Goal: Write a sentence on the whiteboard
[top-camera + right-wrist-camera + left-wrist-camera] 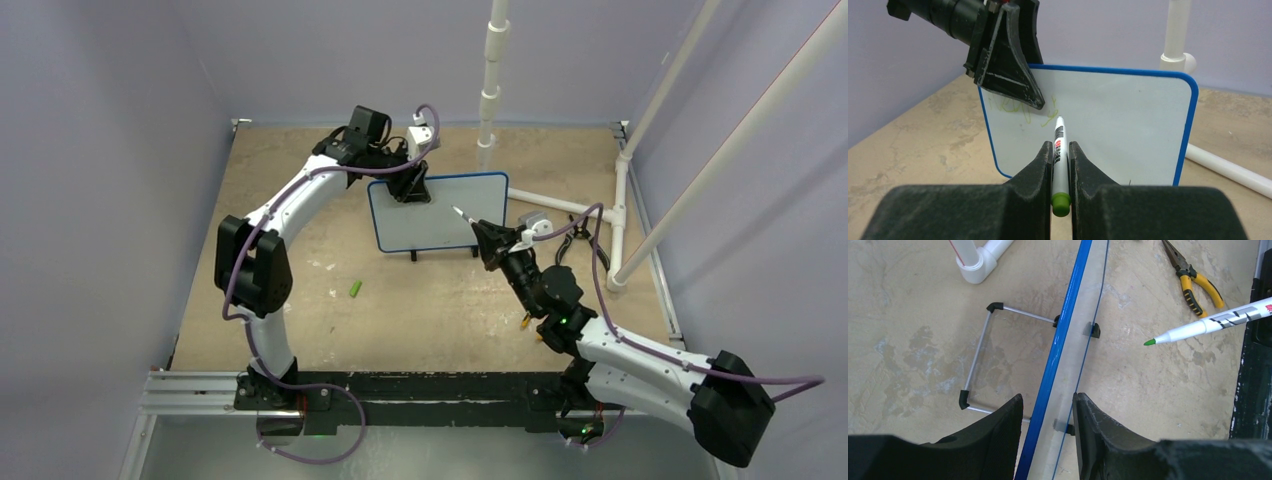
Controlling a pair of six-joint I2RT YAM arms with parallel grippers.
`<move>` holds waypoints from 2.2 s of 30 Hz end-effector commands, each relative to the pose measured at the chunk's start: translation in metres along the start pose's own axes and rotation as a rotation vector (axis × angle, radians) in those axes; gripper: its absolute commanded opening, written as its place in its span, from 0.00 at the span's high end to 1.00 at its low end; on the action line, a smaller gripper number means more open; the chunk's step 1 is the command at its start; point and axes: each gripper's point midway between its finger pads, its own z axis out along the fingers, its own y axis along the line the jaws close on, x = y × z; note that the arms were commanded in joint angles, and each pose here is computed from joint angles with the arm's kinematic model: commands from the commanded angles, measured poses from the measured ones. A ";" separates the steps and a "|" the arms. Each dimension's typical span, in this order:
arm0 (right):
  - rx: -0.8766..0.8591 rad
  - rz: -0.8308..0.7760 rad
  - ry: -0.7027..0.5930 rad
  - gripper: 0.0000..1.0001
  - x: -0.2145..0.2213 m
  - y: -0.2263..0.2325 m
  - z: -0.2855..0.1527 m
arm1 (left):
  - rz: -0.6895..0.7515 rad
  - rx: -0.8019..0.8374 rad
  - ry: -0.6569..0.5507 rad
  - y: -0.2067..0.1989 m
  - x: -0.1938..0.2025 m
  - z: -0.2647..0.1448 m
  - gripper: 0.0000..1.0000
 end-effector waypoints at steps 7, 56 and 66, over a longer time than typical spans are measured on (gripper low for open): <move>-0.063 -0.013 -0.059 1.00 -0.011 0.012 0.008 | 0.003 -0.076 -0.085 0.004 -0.029 -0.022 0.41; -0.056 -0.064 -0.099 1.00 -0.003 0.020 0.044 | -0.034 -0.021 -0.030 0.009 0.004 -0.032 1.00; -0.053 -0.079 -0.053 1.00 0.015 0.022 0.057 | -0.043 -0.028 -0.049 0.013 0.004 -0.039 1.00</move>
